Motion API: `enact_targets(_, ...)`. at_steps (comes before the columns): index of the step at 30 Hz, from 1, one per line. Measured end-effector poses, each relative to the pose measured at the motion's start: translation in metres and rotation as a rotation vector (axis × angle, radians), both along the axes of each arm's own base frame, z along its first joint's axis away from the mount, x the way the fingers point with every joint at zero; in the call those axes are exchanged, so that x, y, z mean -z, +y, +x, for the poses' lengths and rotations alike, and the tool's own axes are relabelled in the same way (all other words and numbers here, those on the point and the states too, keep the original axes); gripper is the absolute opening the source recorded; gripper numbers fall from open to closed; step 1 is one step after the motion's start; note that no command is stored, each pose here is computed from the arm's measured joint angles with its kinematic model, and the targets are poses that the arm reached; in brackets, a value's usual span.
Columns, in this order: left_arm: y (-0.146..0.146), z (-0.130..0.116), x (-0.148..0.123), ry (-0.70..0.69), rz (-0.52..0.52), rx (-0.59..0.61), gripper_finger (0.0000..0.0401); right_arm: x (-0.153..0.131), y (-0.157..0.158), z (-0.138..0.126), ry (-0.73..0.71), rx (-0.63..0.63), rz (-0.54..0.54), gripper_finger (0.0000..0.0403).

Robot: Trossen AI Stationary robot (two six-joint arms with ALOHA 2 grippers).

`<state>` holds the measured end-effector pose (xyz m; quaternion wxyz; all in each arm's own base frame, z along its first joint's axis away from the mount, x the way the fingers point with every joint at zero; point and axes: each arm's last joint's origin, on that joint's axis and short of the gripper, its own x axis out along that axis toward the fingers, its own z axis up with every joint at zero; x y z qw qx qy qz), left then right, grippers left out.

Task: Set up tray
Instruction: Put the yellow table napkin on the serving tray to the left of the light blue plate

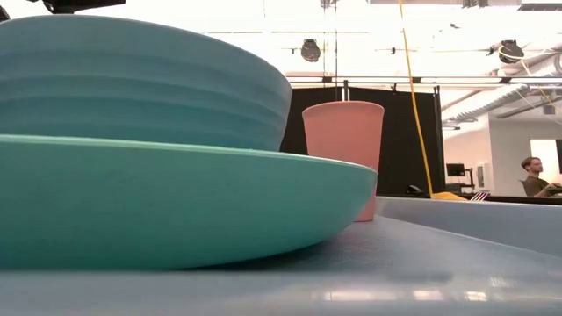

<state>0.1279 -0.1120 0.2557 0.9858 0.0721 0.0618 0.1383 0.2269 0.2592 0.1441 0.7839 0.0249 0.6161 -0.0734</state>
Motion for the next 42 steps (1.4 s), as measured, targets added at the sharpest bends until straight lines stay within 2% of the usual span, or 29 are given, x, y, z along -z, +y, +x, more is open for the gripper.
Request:
enact_targets(7, 0.0, 0.0, 0.002, 0.01, -0.002, -0.002, 0.015, 0.017, -0.009, -0.008, -0.003, 0.03, -0.003, 0.0152)
enact_targets(13, 0.0, 0.0, 0.002, 0.009, -0.007, -0.003, 0.015, 0.02, -0.012, -0.007, -0.001, 0.034, -0.008, 0.0144)
enact_targets(17, 0.001, 0.0, 0.003, 0.01, -0.016, -0.005, 0.015, 0.021, -0.015, -0.005, 0.006, 0.034, -0.014, 0.011)
enact_targets(25, 0.001, -0.001, 0.004, 0.014, -0.026, -0.008, 0.015, 0.021, -0.019, -0.002, 0.011, 0.034, -0.022, 0.0009)
enact_targets(33, 0.001, -0.001, 0.004, 0.014, -0.026, -0.007, 0.015, 0.016, -0.018, 0.003, -0.055, 0.066, -0.064, 0.0003)
enact_targets(39, 0.001, -0.001, 0.004, 0.013, -0.029, -0.008, 0.015, 0.002, -0.015, 0.006, -0.09, 0.074, -0.084, 0.0001)
enact_targets(42, 0.001, -0.001, 0.004, 0.013, -0.031, -0.008, 0.015, -0.011, -0.019, 0.006, -0.152, 0.082, -0.107, 0.0001)
